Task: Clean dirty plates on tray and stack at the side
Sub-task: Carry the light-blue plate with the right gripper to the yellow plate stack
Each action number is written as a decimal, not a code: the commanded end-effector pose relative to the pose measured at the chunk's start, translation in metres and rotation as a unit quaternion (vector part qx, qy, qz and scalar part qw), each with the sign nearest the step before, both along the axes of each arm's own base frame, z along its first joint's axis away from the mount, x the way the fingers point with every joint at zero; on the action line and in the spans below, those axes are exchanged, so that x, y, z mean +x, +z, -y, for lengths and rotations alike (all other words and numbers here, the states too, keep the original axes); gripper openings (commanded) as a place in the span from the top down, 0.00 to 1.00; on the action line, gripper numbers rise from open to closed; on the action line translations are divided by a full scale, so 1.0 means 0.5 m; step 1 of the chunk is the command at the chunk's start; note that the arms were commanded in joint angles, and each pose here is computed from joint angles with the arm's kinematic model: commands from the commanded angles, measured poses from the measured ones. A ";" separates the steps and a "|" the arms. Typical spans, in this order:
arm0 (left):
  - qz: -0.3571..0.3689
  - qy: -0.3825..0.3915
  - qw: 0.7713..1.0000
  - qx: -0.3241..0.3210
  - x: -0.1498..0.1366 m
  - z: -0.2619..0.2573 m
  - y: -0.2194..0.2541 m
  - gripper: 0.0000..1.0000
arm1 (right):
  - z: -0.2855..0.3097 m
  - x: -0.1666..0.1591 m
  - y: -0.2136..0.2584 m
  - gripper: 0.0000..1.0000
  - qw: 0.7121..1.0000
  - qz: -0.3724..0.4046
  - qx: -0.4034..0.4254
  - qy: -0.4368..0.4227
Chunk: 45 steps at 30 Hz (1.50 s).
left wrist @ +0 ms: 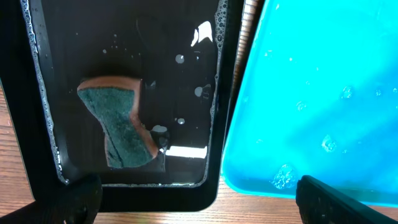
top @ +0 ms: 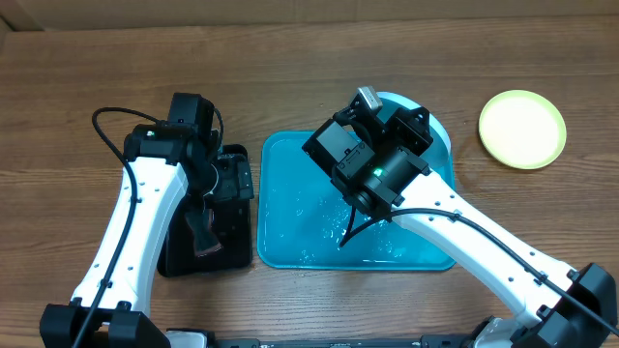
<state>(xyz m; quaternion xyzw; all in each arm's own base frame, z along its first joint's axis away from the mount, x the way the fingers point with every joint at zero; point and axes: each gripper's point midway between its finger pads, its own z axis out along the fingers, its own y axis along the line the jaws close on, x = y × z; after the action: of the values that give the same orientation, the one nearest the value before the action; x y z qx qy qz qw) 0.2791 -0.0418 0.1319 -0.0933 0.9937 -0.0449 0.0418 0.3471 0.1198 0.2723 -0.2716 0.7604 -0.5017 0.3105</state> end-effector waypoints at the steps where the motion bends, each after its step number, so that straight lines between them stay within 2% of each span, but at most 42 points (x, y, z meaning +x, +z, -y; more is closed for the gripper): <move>1: 0.004 -0.006 1.000 0.000 0.004 0.004 0.002 0.00 | 0.001 0.004 0.030 0.96 1.000 0.026 0.003 -0.006; 14: 0.004 -0.006 1.000 0.000 0.004 0.004 0.002 0.00 | 0.000 0.004 0.030 0.96 1.000 0.026 0.003 -0.006; 17: 0.004 -0.006 1.000 0.000 0.004 0.004 0.002 0.00 | -0.012 0.009 0.016 0.96 0.999 0.015 0.028 0.003; 19: 0.004 -0.006 1.000 0.000 0.004 0.004 0.002 0.00 | -0.004 -0.003 0.043 0.96 0.999 0.042 -0.004 -0.005; 20: 0.004 -0.006 1.000 0.000 0.004 0.004 0.002 0.00 | -0.018 -0.004 0.049 0.96 0.998 0.055 0.007 0.001; 23: 0.004 -0.006 1.000 0.000 0.004 0.004 0.002 0.00 | -0.048 0.004 0.021 0.96 0.998 0.022 0.049 0.030; 25: 0.004 -0.006 1.000 0.000 0.004 0.004 0.002 0.00 | -0.043 0.000 0.037 0.96 0.997 0.053 0.050 0.015; 28: 0.004 -0.006 1.000 0.000 0.004 0.004 0.002 0.00 | -0.069 0.009 -0.021 0.96 0.991 -0.011 0.124 0.041; 30: 0.004 -0.006 1.000 0.000 0.004 0.004 0.002 0.00 | -0.044 0.002 -0.021 0.96 0.991 0.004 0.132 0.010; 33: 0.004 -0.006 1.000 0.000 0.004 0.004 0.002 0.00 | -0.046 0.003 -0.054 0.96 0.984 -0.033 0.173 0.009; 35: 0.004 -0.006 1.000 0.000 0.004 0.004 0.002 0.00 | -0.028 0.008 -0.065 0.96 0.976 -0.024 0.214 -0.023; 36: 0.004 -0.006 1.000 0.000 0.004 0.004 0.002 0.01 | -0.021 0.010 -0.077 0.96 0.966 -0.019 0.252 -0.045; 39: 0.004 -0.005 1.000 0.000 0.004 0.004 0.002 0.00 | -0.014 0.015 -0.134 0.96 0.911 -0.054 0.393 -0.111; 42: 0.004 -0.006 1.000 0.000 0.004 0.004 0.002 0.00 | 0.018 0.025 -0.172 0.96 0.835 -0.067 0.508 -0.200; 45: 0.004 -0.005 1.000 0.000 0.004 0.004 0.002 0.00 | 0.078 0.041 -0.188 0.96 0.768 -0.069 0.579 -0.267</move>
<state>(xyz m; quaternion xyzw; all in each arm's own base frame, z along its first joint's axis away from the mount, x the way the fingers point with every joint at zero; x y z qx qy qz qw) 0.2798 -0.0418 0.1319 -0.0932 0.9937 -0.0451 0.0434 0.3641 0.0780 0.1814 0.0232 0.9591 -0.1464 0.2410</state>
